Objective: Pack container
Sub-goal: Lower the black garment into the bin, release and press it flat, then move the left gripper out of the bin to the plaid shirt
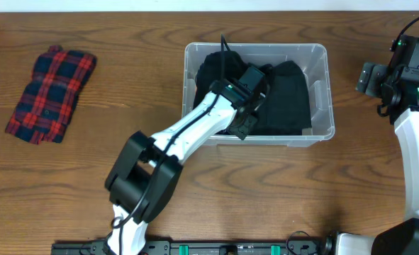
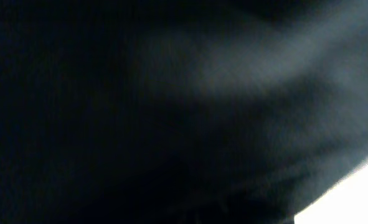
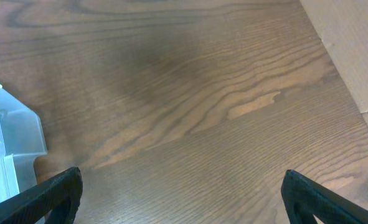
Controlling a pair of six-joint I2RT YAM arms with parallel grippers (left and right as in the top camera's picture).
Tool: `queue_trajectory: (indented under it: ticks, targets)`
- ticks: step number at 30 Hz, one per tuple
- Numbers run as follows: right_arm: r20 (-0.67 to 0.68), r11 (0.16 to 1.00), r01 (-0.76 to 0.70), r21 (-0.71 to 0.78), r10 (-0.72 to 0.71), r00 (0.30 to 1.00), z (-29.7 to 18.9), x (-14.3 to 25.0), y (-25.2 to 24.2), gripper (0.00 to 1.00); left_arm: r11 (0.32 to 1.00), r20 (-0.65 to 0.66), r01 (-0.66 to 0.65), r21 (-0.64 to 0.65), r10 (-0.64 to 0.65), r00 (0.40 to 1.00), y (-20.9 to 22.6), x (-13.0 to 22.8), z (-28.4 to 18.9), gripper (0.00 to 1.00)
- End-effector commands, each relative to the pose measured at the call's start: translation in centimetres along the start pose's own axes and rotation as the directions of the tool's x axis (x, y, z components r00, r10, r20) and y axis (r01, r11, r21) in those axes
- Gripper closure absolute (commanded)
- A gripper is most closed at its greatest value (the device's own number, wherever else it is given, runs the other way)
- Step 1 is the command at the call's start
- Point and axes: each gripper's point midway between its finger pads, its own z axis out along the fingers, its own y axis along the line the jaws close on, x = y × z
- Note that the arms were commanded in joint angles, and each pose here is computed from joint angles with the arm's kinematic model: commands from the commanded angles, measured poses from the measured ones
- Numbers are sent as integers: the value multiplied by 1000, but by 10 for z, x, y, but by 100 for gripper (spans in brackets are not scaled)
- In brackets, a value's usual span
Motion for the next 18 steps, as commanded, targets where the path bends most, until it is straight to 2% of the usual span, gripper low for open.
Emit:
queue_trajectory:
  ticks: [1, 6, 11, 14, 18]
  targets:
    - [4, 1000, -6, 8, 6, 1000, -1, -1, -4, 1, 1000, -98, 4, 0, -4, 995, -1, 21, 27, 94]
    - [4, 1000, -6, 8, 6, 1000, -1, -1, -4, 1, 1000, -15, 12, -2, -12, 1000, 3, 4, 0, 94]
    - [4, 1000, -6, 8, 6, 1000, -1, -1, -4, 1, 1000, 166, 30, 1, -29, 986, 11, -29, -62, 94]
    - [4, 1000, -6, 8, 6, 1000, -1, -1, -4, 1, 999, 318, 43, 2, -42, 947, 19, -48, -111, 93]
    - [4, 1000, -6, 8, 6, 1000, -1, -1, -4, 1, 997, 483, 77, -2, -66, 873, 36, -59, -173, 87]
